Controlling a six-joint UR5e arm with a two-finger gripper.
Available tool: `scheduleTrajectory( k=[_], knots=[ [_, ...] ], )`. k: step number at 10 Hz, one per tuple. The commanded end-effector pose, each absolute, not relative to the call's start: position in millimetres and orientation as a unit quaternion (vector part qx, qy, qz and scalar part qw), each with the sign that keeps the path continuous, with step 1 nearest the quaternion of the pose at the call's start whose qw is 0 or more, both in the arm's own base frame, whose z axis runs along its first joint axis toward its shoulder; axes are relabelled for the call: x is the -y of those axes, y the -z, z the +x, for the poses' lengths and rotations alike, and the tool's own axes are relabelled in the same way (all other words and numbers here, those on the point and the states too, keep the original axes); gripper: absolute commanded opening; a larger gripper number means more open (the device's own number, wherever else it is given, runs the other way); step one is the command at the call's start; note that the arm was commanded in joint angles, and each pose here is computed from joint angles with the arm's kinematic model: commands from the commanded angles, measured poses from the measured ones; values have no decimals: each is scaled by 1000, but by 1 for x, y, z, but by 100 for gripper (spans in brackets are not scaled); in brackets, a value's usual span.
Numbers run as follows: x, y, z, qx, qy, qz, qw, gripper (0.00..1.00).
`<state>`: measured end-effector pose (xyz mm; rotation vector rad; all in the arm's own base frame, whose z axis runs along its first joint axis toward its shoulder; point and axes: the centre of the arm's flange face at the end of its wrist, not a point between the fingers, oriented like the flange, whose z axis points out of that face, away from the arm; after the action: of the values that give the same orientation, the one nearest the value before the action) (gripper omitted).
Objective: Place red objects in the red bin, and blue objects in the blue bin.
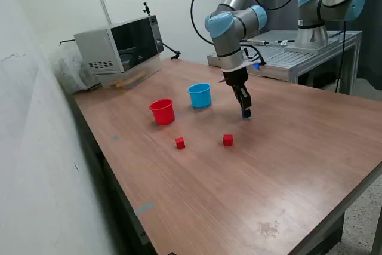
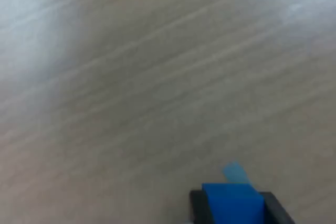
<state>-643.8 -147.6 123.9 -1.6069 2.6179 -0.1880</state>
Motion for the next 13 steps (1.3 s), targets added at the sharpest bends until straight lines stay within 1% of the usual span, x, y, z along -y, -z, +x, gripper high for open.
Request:
scheduleTrajectory(
  k=[1,2,3,4,5,6,7,9,10,12,13],
  knots=[
    [143,-181,-650,-846,28,-532,-1,0],
    [129,-208,-657,-848,14,-530,-18,0],
    [103,-226,-660,-856,-1,-517,-25,0],
    [80,-245,-657,-861,-29,-507,-24,0],
    [68,-265,-653,-849,-60,-525,-16,0],
    [22,-271,-655,-864,-64,-499,-16,0],
    [-7,-270,-654,-874,-64,-481,-11,0],
    [-49,-261,-646,-888,-58,-456,2,0],
    [-58,-255,-641,-891,-53,-451,8,0],
    [-57,-241,-635,-887,-42,-460,18,0],
    [-56,-227,-633,-886,-34,-462,26,0]
  ],
)
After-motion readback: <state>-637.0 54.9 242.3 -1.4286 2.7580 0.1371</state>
